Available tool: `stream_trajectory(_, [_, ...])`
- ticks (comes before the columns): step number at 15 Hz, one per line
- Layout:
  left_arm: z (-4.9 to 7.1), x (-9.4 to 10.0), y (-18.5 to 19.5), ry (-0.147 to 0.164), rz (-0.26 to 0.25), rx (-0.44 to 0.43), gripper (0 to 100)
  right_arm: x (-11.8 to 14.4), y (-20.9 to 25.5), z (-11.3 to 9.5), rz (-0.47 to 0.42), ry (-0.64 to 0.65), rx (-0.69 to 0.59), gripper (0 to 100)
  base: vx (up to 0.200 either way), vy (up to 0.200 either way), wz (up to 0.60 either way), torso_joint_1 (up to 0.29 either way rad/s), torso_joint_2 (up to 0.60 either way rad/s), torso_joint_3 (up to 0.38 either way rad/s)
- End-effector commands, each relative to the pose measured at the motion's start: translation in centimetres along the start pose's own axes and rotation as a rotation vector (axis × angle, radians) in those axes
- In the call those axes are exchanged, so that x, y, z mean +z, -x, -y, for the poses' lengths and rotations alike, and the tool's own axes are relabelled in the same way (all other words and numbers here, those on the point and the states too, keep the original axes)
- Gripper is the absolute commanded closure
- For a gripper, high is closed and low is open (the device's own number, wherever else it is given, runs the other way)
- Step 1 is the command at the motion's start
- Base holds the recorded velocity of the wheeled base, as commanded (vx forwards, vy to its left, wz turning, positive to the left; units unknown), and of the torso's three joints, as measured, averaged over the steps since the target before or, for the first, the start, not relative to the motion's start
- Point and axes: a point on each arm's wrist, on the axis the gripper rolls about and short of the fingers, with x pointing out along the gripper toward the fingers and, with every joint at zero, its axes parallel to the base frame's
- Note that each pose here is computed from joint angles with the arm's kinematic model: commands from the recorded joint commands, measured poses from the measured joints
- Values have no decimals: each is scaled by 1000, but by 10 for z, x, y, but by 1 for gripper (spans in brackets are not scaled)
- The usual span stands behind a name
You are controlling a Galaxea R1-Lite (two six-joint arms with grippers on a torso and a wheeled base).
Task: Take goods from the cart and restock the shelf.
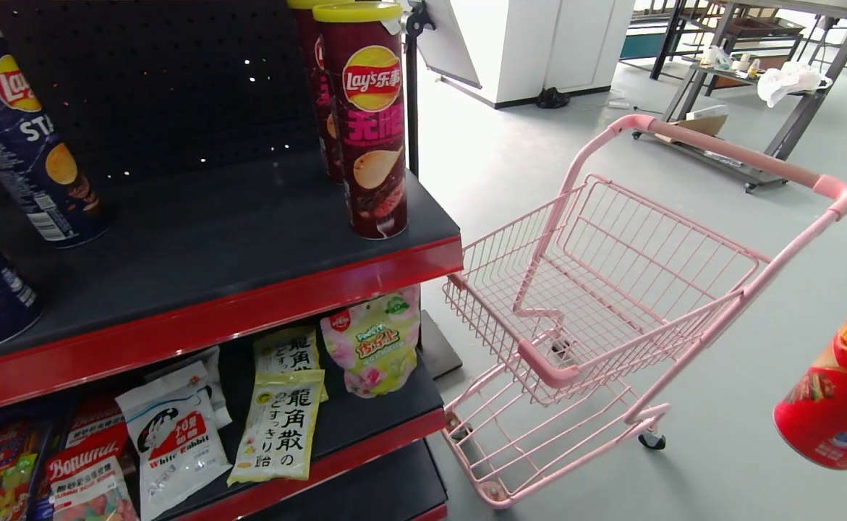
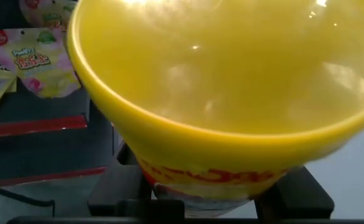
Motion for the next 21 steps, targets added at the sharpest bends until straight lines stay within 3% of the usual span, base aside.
stream_trajectory(1, [0, -1, 1, 0, 3, 2, 0, 0, 4, -1, 12, 3, -3, 100, -200, 0, 0, -12, 2, 2])
stream_trajectory(7, [0, -1, 2, -19, 10, 3, 0, -8, 7, -2, 4, 4, -6, 100, 0, 0, 0, 25, -61, -46])
stream_trajectory(21, [2, -6, 5, -25, 18, 5, 0, -10, 5, -3, -4, 27, 7, 100, 0, 0, 0, 183, -495, -312])
